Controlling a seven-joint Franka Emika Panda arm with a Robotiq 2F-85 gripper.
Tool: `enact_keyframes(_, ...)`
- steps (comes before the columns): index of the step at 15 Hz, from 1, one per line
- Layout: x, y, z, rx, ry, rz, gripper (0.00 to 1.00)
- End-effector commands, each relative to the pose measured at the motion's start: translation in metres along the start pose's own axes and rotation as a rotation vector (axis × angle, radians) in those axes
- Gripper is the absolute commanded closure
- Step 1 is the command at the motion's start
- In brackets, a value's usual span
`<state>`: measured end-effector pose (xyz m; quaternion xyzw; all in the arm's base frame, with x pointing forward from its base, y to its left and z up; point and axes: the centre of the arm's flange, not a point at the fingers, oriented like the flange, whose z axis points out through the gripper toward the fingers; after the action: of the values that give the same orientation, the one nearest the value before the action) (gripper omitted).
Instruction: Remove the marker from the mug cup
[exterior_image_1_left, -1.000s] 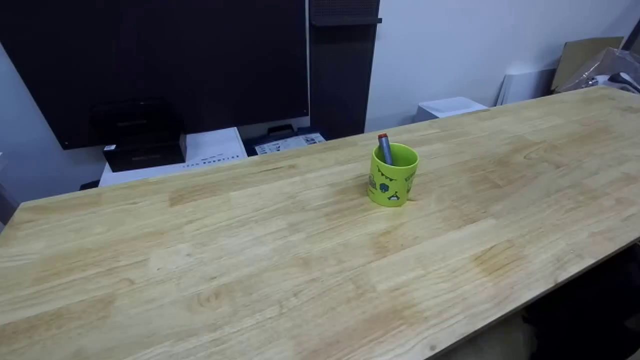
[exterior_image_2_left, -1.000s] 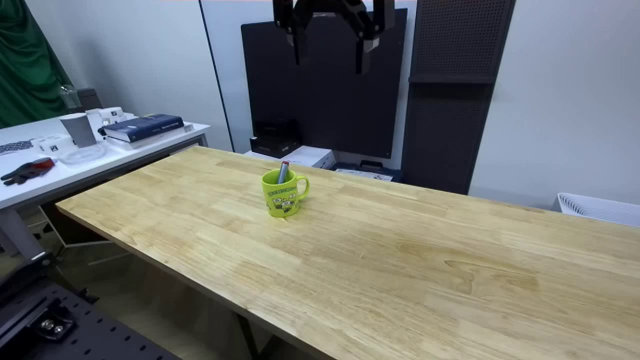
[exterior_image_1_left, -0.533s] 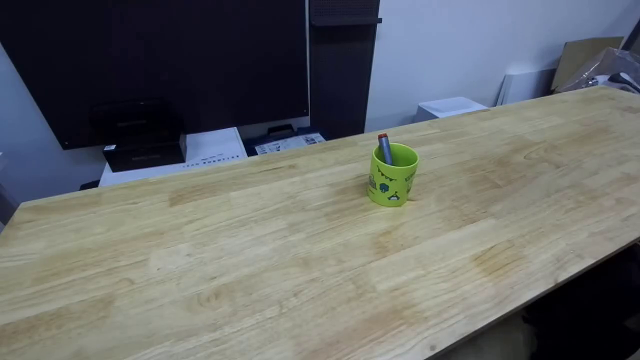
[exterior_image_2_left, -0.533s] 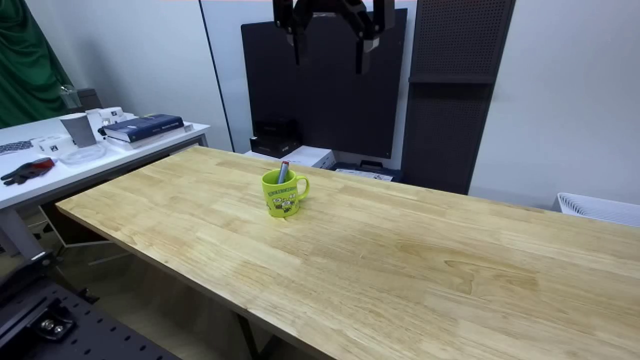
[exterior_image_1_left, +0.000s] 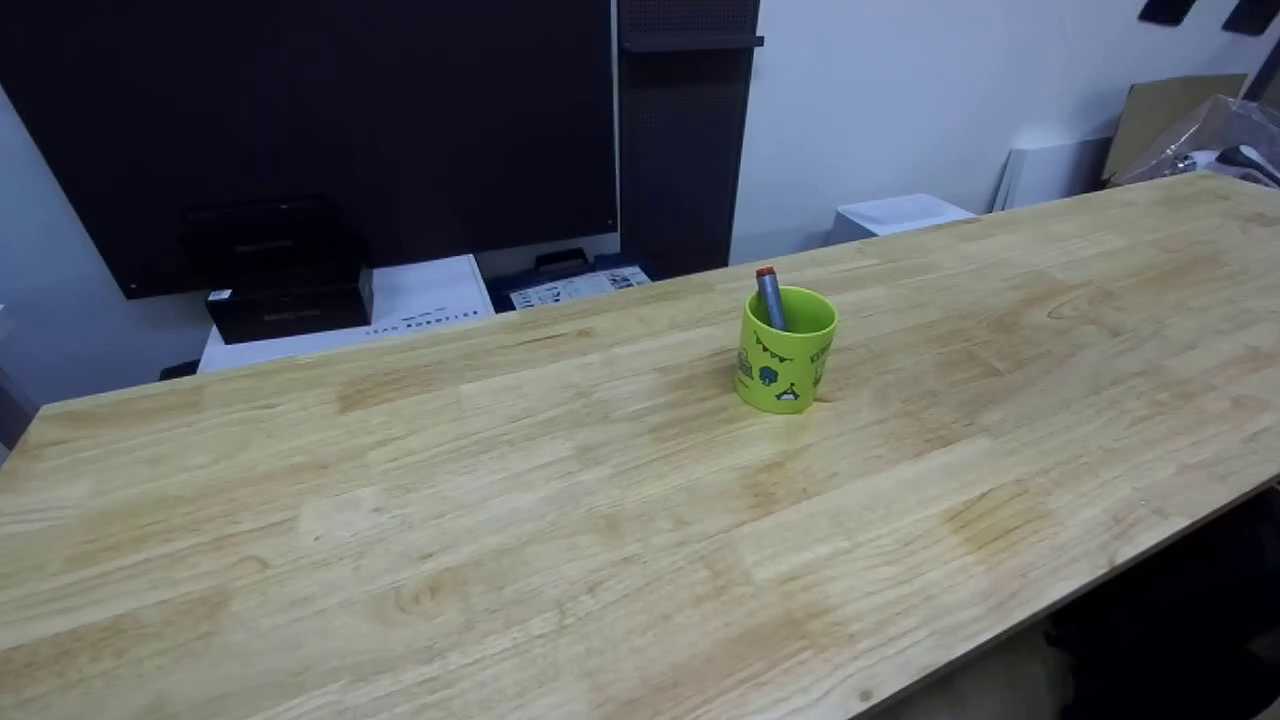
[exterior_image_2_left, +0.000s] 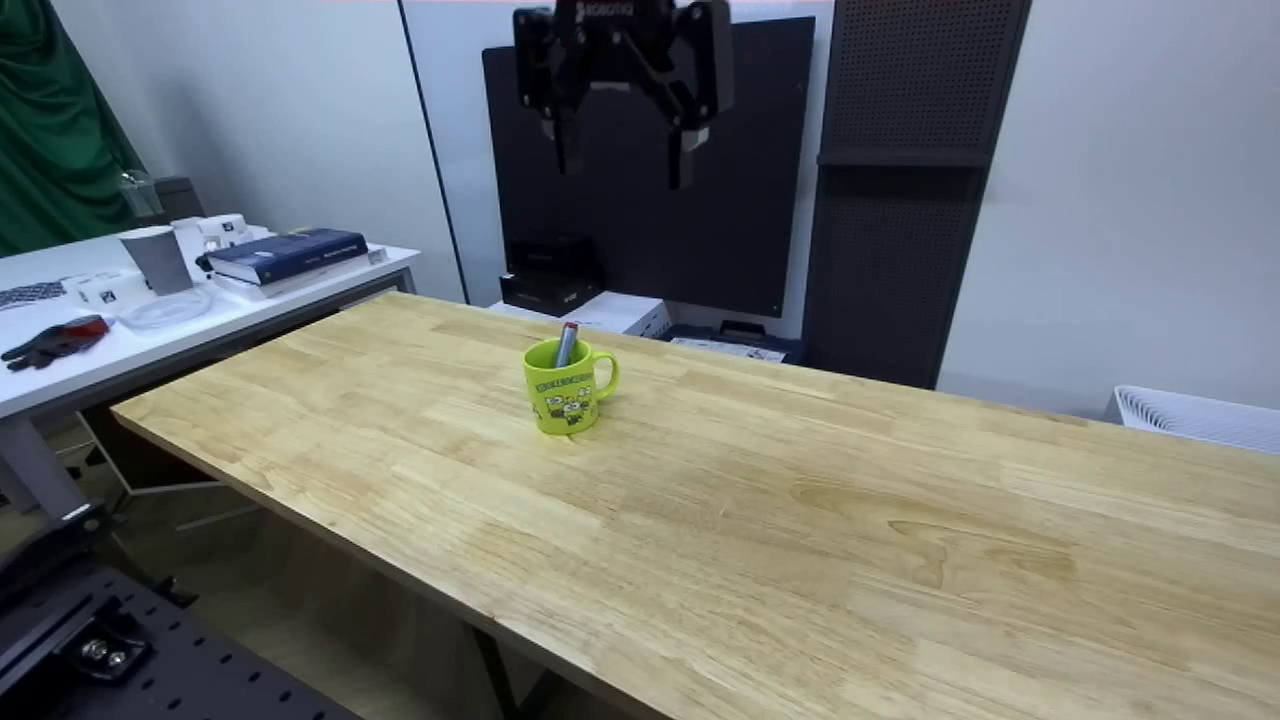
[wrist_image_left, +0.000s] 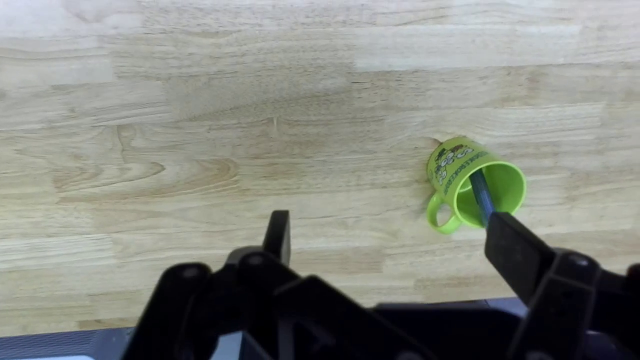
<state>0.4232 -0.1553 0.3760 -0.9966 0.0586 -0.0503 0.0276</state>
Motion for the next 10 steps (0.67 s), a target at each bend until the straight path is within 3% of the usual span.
enact_keyframes(1,0.036,-0.041,0.052,-0.055,-0.065,-0.078,0.00)
enact_keyframes(5,0.066,-0.092,0.117,-0.093,-0.060,-0.169,0.00)
enact_keyframes(10,0.096,-0.145,0.170,-0.075,0.039,-0.247,0.00)
